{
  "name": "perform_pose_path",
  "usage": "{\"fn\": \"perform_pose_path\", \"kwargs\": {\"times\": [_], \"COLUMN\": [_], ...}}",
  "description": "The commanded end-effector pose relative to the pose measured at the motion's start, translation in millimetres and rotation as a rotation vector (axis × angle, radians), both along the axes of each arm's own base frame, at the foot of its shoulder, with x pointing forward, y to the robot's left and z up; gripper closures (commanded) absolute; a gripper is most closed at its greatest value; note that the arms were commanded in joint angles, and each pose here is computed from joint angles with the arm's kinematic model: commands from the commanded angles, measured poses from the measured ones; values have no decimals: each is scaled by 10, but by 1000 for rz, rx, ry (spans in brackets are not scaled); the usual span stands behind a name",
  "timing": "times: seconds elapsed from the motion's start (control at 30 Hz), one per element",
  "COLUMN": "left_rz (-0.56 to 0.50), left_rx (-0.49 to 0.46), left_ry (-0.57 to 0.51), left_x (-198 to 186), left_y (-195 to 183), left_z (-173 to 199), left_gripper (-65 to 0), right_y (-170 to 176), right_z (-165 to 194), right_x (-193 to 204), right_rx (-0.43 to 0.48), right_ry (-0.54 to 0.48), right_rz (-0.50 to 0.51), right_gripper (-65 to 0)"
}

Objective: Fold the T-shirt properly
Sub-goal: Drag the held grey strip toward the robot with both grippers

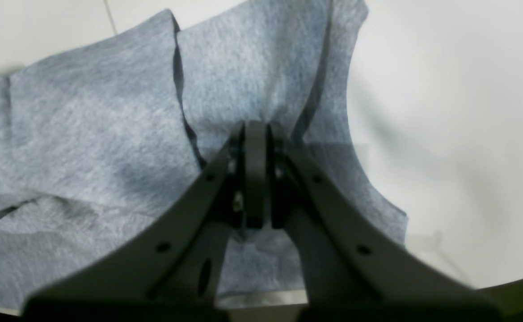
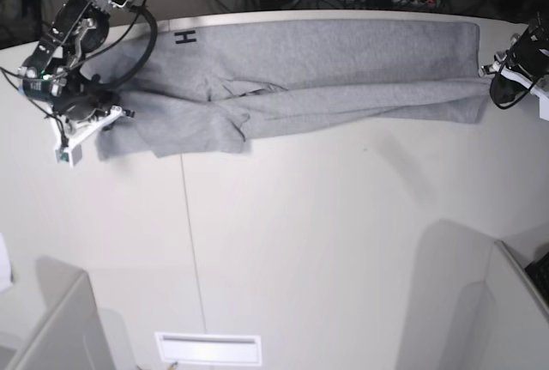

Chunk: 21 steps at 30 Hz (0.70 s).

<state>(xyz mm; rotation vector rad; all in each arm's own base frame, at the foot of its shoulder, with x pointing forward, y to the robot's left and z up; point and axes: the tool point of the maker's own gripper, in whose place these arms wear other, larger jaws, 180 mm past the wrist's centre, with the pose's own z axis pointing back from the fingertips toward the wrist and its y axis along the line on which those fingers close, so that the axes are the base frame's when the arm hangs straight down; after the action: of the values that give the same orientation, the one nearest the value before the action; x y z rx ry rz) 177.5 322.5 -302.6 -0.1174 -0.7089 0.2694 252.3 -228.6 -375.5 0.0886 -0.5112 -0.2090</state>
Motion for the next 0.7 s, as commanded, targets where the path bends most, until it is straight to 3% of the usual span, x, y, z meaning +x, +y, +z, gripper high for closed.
{"fn": "perform_pose_path", "kwargs": {"times": [0.0,0.67], "left_rz": [-12,-21], "left_rx": [22,23], "left_ry": [-26,108], "left_x": [36,-373], "left_y": [28,10], "left_z": [98,-104], "left_gripper": [0,0], "right_y": [-46,-107], "right_z": [114,188], "right_x": [85,-55], "right_rx": [-17,-57], "right_ry": [-45,-7], "right_rz": [-3,7], "right_gripper": [0,0]}}
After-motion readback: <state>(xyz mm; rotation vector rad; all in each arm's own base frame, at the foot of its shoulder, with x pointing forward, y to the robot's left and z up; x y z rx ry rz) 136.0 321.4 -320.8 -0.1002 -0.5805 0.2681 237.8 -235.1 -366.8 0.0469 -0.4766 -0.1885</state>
